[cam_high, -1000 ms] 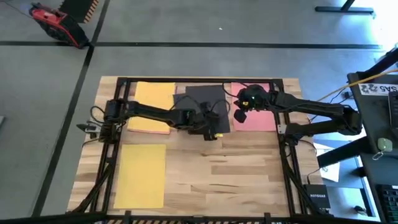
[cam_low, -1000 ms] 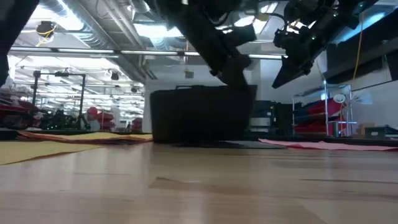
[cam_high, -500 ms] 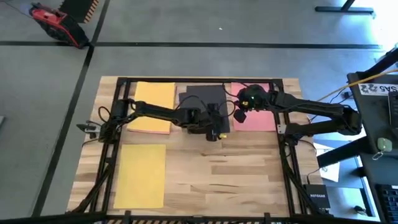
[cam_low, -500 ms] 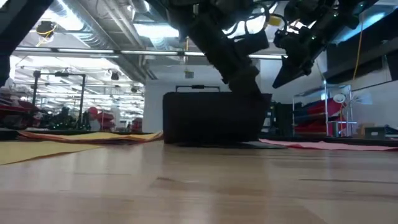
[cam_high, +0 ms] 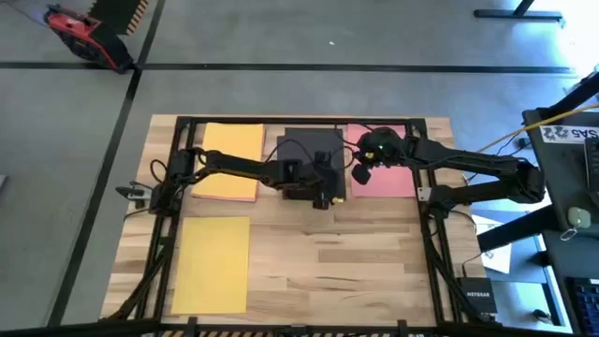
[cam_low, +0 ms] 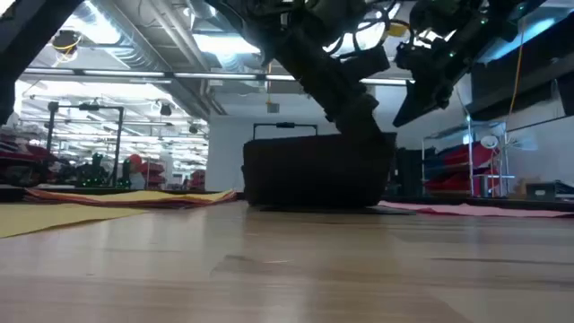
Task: Organize paper
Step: Stack the black paper on the top of the other black paper
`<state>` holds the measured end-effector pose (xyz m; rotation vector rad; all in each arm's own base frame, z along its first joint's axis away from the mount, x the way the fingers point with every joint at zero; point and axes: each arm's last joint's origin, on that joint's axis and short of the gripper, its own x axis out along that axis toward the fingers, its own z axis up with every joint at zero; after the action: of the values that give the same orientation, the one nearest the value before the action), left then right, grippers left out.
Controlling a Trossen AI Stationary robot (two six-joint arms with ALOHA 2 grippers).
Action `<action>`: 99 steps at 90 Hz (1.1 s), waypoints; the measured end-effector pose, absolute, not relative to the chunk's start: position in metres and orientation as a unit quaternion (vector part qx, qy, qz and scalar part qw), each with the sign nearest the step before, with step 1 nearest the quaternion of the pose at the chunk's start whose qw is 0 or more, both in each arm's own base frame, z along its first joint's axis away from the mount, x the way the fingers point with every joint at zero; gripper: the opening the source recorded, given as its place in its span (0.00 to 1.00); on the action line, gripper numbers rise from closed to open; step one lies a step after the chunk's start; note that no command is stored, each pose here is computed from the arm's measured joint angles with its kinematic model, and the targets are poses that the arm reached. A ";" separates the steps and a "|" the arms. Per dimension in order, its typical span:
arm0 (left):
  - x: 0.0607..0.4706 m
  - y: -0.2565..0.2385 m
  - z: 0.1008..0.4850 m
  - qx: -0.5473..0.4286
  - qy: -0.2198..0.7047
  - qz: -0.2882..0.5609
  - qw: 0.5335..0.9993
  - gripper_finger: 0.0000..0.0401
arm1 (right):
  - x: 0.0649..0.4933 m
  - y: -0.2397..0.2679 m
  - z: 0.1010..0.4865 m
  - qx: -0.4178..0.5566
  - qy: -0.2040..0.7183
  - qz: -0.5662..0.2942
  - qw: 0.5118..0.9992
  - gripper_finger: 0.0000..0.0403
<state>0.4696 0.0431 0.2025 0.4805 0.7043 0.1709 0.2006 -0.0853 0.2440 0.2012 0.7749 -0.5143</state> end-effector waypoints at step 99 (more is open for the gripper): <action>0.476 0.043 0.191 0.184 0.321 0.050 0.928 0.20 | 0.201 -0.085 0.244 0.097 0.372 -0.248 0.889 0.00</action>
<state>0.4762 0.0426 0.1912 0.3765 0.6581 0.1031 0.2008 -0.0853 0.2441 0.2016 0.7729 -0.5149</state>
